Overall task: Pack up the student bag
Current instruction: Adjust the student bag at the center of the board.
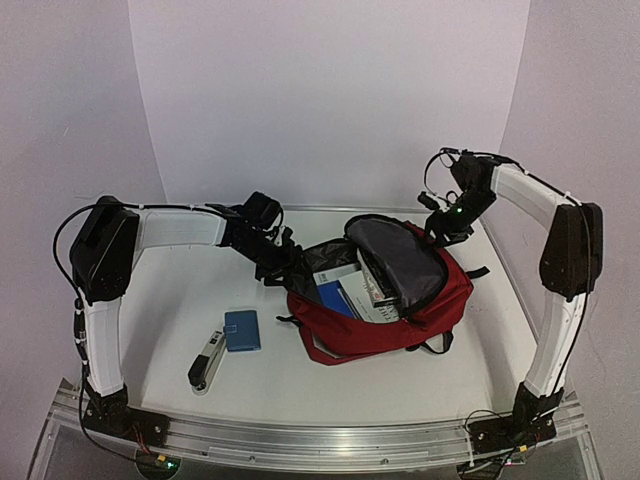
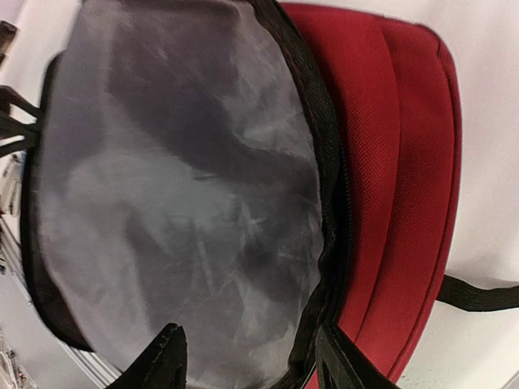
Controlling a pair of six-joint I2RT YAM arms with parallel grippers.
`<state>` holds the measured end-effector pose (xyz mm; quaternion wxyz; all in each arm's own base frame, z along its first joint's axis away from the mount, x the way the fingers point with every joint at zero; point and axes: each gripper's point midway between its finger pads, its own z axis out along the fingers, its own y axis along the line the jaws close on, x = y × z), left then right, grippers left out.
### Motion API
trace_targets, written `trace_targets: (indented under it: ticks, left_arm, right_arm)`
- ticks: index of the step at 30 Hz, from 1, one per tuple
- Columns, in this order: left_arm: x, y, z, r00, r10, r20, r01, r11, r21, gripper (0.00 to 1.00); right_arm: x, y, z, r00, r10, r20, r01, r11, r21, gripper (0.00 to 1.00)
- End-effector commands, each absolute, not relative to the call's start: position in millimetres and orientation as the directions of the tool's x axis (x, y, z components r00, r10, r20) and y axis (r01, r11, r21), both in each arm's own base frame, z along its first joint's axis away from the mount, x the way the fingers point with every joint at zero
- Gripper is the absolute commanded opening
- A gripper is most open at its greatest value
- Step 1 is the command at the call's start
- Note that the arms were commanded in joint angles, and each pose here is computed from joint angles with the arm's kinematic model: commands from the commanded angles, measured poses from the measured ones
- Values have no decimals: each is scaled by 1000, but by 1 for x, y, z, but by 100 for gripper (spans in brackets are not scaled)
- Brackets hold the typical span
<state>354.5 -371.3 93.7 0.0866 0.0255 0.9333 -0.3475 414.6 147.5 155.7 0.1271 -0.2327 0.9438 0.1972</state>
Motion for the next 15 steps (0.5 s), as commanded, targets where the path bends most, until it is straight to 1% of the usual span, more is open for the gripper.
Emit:
trace_targets:
  ticks: [1,5,6,8,10,11,12,14,15]
  left_arm:
    - [361,-375,124,-970,-24,-243,147,735,-662,60]
    - [361,-374,123,-971,-29,-238,140,736,-662,60]
    - [361,-374,122,-971,-29,-237,139,736,-662,60]
    - [361,-375,122,-971,-30,-236,138,736,-663,60]
    - [362,-376,121,-972,-30,-232,136,735,-665,59]
    - [362,-376,120,-973,-29,-230,136,735,-665,59]
    - [362,-377,120,-973,-29,-230,135,734,-666,59]
    - [363,-377,119,-973,-30,-227,134,732,-668,59]
    - [362,-377,119,-974,-32,-223,129,732,-668,59]
  right_arm:
    - [422,133,130,-878,-389,-278,-454,860,232,52]
    - [416,133,119,-887,-391,-246,-447,860,245,51]
    - [414,134,118,-887,-392,-242,-448,858,252,49]
    - [410,136,118,-886,-397,-240,-454,850,269,41]
    - [407,137,119,-885,-401,-237,-457,846,273,36]
    - [406,137,121,-883,-403,-240,-460,844,277,32]
    - [405,139,123,-880,-407,-243,-466,837,288,25]
    - [403,144,134,-871,-411,-268,-482,819,311,3]
    - [401,151,144,-865,-409,-293,-494,797,348,1]
